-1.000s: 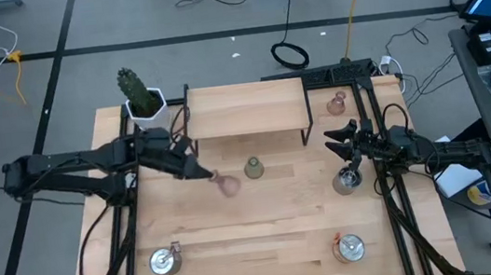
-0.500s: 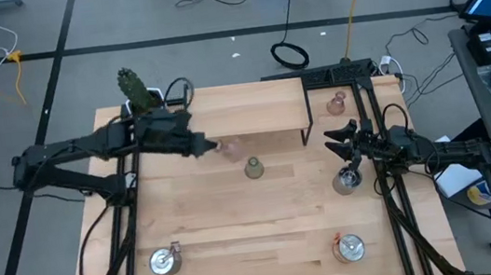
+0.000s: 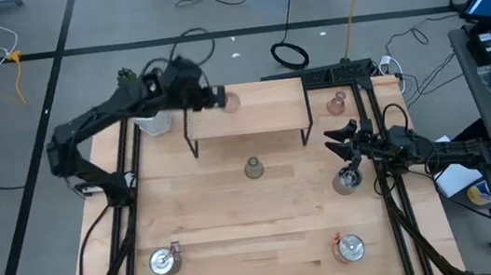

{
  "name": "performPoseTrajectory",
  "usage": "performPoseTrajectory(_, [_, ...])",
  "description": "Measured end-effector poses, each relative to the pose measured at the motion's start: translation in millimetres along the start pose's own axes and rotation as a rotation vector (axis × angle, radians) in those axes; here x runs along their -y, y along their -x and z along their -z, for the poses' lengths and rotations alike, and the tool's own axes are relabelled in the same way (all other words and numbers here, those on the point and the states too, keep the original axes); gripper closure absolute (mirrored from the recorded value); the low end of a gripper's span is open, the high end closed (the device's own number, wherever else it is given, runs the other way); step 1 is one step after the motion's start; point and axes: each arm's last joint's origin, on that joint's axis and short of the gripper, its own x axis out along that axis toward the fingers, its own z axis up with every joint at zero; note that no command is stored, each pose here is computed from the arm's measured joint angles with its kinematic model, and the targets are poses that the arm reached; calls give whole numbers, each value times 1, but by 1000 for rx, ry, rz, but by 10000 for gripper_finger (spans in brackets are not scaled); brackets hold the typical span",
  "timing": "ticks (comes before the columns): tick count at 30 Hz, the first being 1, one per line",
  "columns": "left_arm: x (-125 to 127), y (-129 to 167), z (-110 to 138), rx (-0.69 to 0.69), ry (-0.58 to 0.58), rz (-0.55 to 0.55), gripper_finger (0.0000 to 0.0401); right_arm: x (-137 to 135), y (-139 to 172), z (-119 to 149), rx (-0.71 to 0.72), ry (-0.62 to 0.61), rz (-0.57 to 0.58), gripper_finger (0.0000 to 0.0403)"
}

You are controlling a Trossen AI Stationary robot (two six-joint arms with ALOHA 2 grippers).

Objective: Pick & Place candle stick holders
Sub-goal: Put the bottom pink candle holder on the shelf

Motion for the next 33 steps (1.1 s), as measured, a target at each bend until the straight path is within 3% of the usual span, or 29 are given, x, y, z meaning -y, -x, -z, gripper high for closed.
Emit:
performPoseTrajectory(3, [-11, -15, -16, -10, 32, -67, 390, 0, 0, 0, 0, 0, 1, 181])
performPoseTrajectory(13, [-55, -42, -49, -83, 176, -141, 390, 0, 0, 0, 0, 0, 0, 181])
performPoseTrajectory(20, [-72, -39, -52, -131, 222, -230, 390, 0, 0, 0, 0, 0, 0, 181])
performPoseTrajectory(33, [-81, -38, -56, -128, 240, -269, 390, 0, 0, 0, 0, 0, 0, 181])
